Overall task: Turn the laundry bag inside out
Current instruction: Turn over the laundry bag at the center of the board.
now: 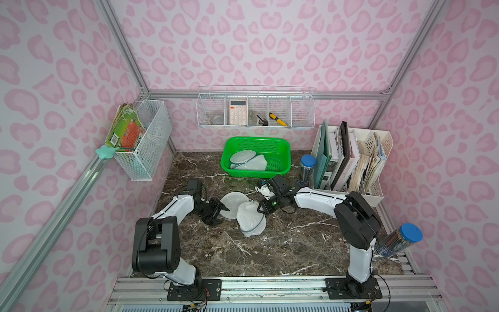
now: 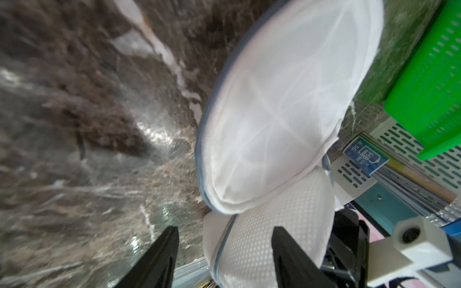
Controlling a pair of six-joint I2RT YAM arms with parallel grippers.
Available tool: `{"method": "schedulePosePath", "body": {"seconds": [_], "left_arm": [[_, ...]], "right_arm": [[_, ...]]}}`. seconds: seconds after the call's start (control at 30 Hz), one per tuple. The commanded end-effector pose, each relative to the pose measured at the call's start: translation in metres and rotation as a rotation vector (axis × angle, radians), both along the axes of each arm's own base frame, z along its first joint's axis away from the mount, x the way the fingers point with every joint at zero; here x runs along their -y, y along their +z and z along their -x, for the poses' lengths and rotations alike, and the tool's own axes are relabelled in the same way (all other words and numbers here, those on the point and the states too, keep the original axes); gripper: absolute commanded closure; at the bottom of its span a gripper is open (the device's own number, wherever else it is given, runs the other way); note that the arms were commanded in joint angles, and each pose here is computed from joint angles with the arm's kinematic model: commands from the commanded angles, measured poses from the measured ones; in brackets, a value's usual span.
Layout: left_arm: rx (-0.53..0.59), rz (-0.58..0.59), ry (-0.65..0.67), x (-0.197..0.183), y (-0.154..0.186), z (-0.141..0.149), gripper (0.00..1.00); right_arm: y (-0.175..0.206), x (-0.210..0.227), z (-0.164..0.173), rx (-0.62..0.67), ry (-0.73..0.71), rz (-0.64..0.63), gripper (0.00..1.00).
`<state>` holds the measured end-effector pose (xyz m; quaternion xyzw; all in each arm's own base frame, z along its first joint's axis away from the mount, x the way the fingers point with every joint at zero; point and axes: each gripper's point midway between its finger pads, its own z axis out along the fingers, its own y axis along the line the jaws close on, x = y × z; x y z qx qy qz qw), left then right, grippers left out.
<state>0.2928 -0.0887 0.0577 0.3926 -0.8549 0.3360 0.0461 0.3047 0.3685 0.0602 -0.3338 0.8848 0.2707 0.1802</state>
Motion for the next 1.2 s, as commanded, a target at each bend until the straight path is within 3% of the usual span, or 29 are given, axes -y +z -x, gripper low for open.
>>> {"method": "schedulePosePath", "body": {"seconds": [0.0,0.2,0.27,0.4,0.43,0.63,0.83,1.17], "left_arm": [[0.018,0.051,0.077,0.002,-0.005,-0.018,0.39],[-0.027,0.065,0.12,0.003,-0.024,-0.021,0.45],[-0.012,0.082,0.133,0.003,-0.025,-0.029,0.57],[0.02,0.101,0.16,0.004,-0.013,-0.041,0.97],[0.028,0.088,0.161,0.002,-0.007,-0.043,1.0],[0.117,0.033,0.145,-0.004,0.047,-0.051,1.0],[0.275,-0.151,0.096,-0.016,0.125,-0.053,1.0],[0.331,-0.096,0.098,-0.001,0.156,-0.046,1.0]], "right_arm": [[0.0,0.003,0.0,0.01,0.0,0.021,0.57],[0.001,0.003,0.0,0.01,0.001,0.021,0.57],[0.0,0.003,-0.001,0.011,-0.001,0.025,0.59],[0.001,0.004,0.0,0.021,0.002,0.037,0.63],[0.004,0.004,-0.001,0.025,-0.002,0.037,0.61],[0.035,0.013,-0.017,0.093,-0.08,0.017,0.47],[0.078,0.022,-0.04,0.08,-0.174,-0.137,0.37],[0.074,0.008,-0.039,0.03,-0.144,-0.221,0.27]]}}
